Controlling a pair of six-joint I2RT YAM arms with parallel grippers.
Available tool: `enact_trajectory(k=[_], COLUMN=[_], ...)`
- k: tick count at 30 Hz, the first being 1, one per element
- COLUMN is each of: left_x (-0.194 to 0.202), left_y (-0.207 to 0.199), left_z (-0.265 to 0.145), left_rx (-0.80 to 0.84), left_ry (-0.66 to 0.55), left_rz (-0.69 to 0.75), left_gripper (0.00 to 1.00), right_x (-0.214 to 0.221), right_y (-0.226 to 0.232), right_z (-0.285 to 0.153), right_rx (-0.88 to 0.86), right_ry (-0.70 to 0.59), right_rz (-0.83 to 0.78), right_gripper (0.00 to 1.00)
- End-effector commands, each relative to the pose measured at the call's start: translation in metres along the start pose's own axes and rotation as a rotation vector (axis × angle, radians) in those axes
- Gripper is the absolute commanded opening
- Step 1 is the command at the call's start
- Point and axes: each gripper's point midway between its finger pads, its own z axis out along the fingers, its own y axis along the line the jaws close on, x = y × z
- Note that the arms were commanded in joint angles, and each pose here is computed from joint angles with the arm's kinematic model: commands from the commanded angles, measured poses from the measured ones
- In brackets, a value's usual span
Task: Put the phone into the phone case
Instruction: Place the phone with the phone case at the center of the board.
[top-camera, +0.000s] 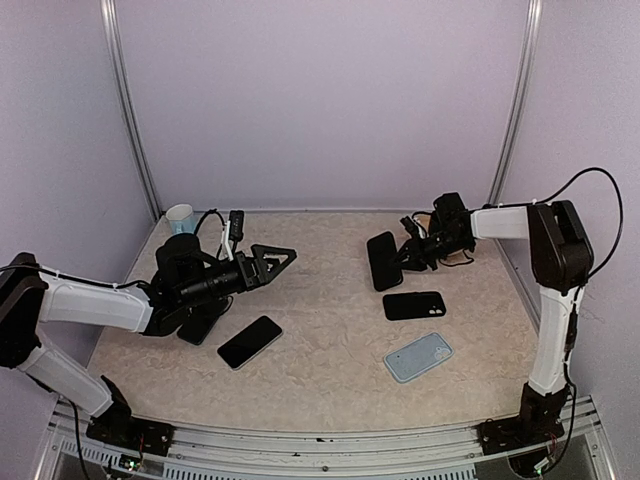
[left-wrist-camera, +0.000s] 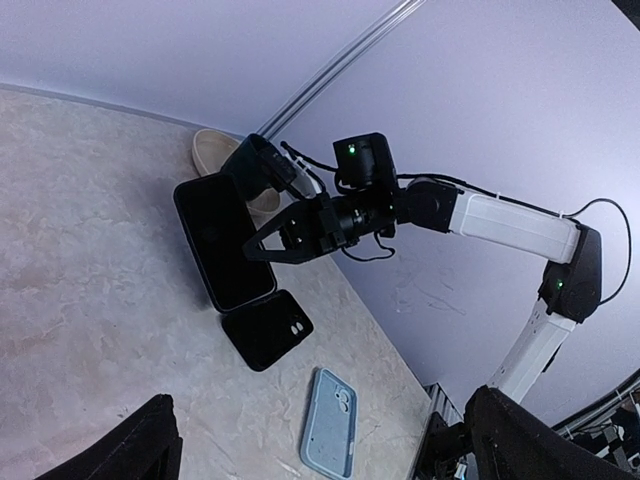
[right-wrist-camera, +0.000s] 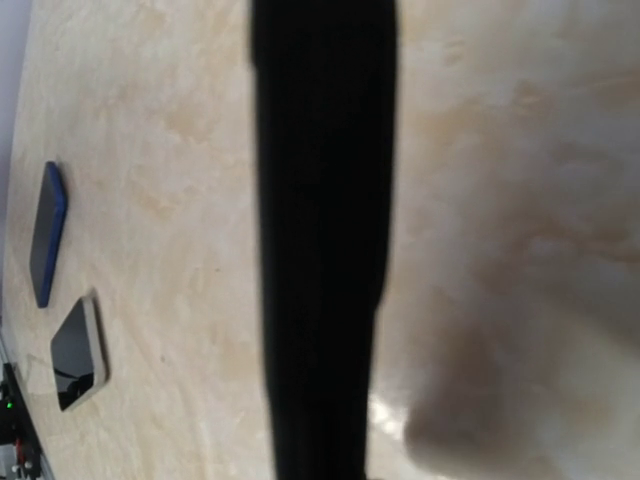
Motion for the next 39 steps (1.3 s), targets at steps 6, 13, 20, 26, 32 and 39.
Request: enact_trajectory(k=[6,13,20,26,32,39], left_x=[-0.004,-0.004,-0.003,-0.002,-0.002,-0.002], left_y=[0.001,0.001,0.001,0.002,0.001,0.002], left_z=[-0.003,-0.002,-0.002,-0.003,-0.002,-0.004], left_rx=[0.003,0.006,0.008,0.008,0.011,0.005], left_ry=[-0.020,-0.019,-0.023,-0.023,-0.023,-0.024], left_rz=[0.006,0.004,-0.001,-0.004,-0.006,-0.007], left_gripper=[0.99,0.99,0.99,0.99,0.99,0.99], right_x=[-0.025,-0.025,-0.026,-0.029,-0.034,-0.036], right_y=[-0.016,-0.038,-0.051,-0.060,-0.066,-0.074], right_z=[-0.012,-0.006,-0.003,-0.003,-0.006,-0.015], right_rx=[-0.002,0.052,0.104,0.145,0.178,0.258], right_ry=[-0.036,-0.015,-0.019,-0.027,-0.036,-0.047], right_rz=[-0.005,0.018,0.029,0.036,0.033,0.027], right_gripper=[0.00,0.00,0.11,0.30,0.35,0.47])
